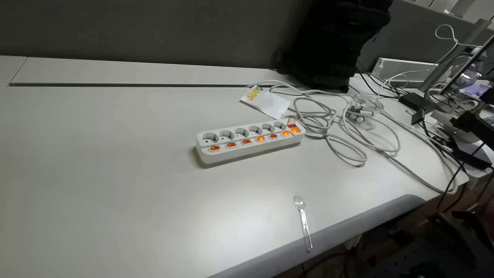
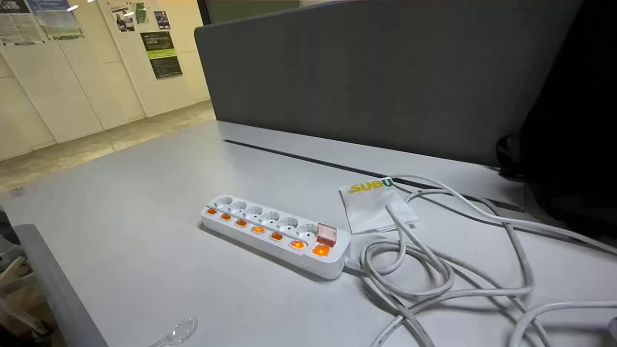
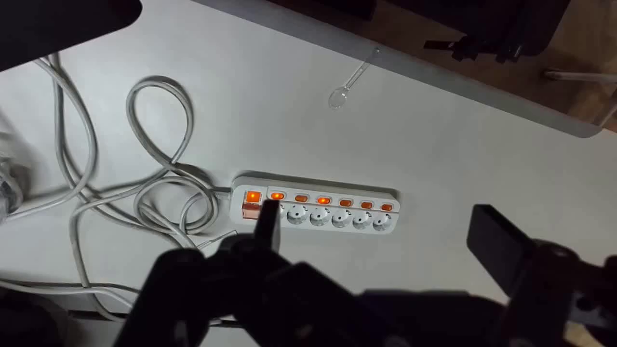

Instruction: Turn off the second switch from the right on the extension cable

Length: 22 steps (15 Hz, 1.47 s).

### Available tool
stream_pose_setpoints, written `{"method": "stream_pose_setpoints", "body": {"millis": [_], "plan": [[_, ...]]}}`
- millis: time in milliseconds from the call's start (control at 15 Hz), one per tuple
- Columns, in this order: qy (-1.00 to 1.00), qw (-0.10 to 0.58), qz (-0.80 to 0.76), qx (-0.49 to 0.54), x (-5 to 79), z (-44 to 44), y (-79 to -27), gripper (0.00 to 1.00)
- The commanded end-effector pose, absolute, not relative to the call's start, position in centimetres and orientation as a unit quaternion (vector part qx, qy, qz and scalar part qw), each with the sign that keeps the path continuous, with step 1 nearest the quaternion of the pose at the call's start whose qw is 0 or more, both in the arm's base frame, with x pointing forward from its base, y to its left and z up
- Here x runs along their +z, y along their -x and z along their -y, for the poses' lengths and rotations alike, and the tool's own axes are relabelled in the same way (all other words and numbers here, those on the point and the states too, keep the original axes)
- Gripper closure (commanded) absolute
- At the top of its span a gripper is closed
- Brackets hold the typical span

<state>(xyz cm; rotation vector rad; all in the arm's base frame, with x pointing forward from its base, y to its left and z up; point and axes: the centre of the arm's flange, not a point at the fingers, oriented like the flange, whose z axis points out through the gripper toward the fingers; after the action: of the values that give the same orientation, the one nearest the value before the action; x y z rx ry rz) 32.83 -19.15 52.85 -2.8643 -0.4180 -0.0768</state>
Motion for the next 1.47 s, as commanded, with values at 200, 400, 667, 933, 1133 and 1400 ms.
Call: {"method": "stream_pose_setpoints", "body": {"millis": [200, 400, 667, 933, 1133, 1400], "plan": [[0.982, 0.122, 0.143, -0.027, 52.9, 19.2, -32.8, 0.00], [0.982, 0.122, 0.143, -0.027, 52.9, 19.2, -32.8, 0.00], [0.982, 0.122, 0.143, -0.027, 52.9, 19.2, -32.8, 0.00], [0.987, 0.090, 0.126, -0.052, 52.1, 19.0, -34.4, 0.00], [0.988, 0.049, 0.109, -0.102, 50.7, 18.7, -37.3, 0.00], [0.981, -0.006, 0.112, -0.157, 47.7, 16.9, -41.3, 0.33]]}}
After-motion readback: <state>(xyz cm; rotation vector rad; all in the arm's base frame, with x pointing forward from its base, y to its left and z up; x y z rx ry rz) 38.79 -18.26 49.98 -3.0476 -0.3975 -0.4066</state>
